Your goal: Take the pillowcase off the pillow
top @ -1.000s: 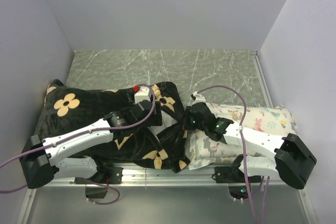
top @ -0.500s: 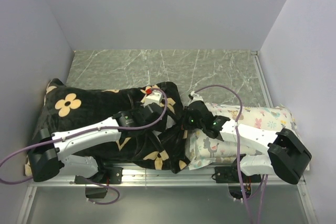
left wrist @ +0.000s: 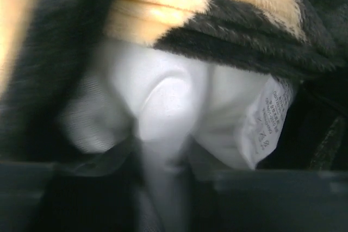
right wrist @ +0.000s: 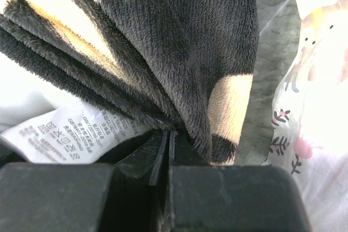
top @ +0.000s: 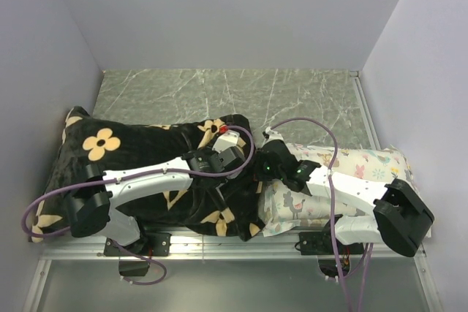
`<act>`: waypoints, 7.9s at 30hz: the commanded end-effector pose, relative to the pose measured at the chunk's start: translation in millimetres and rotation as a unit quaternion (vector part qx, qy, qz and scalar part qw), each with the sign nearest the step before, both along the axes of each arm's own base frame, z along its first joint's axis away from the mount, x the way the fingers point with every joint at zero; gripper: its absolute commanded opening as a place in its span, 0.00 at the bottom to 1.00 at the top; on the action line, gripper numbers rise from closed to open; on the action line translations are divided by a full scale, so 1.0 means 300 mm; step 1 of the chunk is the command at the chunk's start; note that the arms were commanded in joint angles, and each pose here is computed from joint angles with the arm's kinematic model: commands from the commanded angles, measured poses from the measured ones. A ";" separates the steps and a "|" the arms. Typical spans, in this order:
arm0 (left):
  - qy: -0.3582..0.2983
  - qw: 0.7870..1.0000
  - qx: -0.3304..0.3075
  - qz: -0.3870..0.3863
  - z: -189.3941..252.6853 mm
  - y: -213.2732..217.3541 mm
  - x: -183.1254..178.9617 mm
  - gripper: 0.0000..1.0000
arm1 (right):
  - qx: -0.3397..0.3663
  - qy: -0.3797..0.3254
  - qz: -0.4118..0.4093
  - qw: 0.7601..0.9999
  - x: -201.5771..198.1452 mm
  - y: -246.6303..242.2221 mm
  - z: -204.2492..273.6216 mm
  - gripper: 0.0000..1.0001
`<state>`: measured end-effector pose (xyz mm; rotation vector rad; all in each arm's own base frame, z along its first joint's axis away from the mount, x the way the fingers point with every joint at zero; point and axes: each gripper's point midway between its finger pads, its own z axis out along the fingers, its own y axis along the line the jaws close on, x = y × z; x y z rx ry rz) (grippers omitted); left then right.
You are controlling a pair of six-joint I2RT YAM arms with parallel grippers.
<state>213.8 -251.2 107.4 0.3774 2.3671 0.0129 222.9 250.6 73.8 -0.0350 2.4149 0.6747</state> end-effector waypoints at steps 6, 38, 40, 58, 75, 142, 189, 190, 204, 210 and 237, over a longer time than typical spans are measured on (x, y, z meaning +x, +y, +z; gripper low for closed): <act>0.020 0.997 -0.049 0.052 0.040 -0.013 0.046 0.00 | -0.005 -0.041 0.002 0.999 0.037 -0.020 0.102 0.00; -0.065 0.952 -0.272 0.122 0.311 -0.007 0.200 0.00 | -0.010 -0.095 0.066 0.993 -0.047 0.198 0.397 0.75; -0.066 0.951 -0.275 0.126 0.310 -0.009 0.203 0.00 | -0.031 -0.081 0.068 0.994 -0.036 0.215 0.352 0.75; -0.123 0.908 -0.310 0.253 0.451 0.163 0.457 0.00 | -0.015 -0.070 0.053 0.996 -0.184 -0.004 0.242 0.00; -0.146 0.887 -0.305 0.314 0.581 0.368 0.692 0.00 | -0.012 -0.032 0.079 0.996 -0.271 0.024 0.072 0.00; 0.013 0.929 -0.367 0.042 0.370 0.122 -0.025 0.00 | -0.133 -0.134 -0.003 0.982 0.239 0.134 0.312 0.19; 0.035 0.903 -0.404 -0.144 0.428 -0.046 -0.216 0.01 | 0.168 -0.049 0.119 0.977 0.633 0.275 0.410 0.60; 0.033 0.906 -0.400 -0.133 0.422 -0.043 -0.203 0.01 | 0.157 -0.054 0.113 0.980 0.645 0.262 0.415 0.65; -0.009 0.919 -0.391 -0.049 0.426 -0.007 -0.103 0.51 | 0.061 -0.066 -0.044 0.995 0.707 -0.006 0.490 0.77; -0.030 0.920 -0.388 -0.033 0.469 -0.011 -0.061 0.61 | 0.081 -0.106 -0.039 0.990 0.576 -0.056 0.590 0.78; -0.074 0.972 -0.220 0.048 0.589 -0.031 0.327 0.75 | 0.196 -0.094 0.044 0.975 0.198 0.053 0.452 0.94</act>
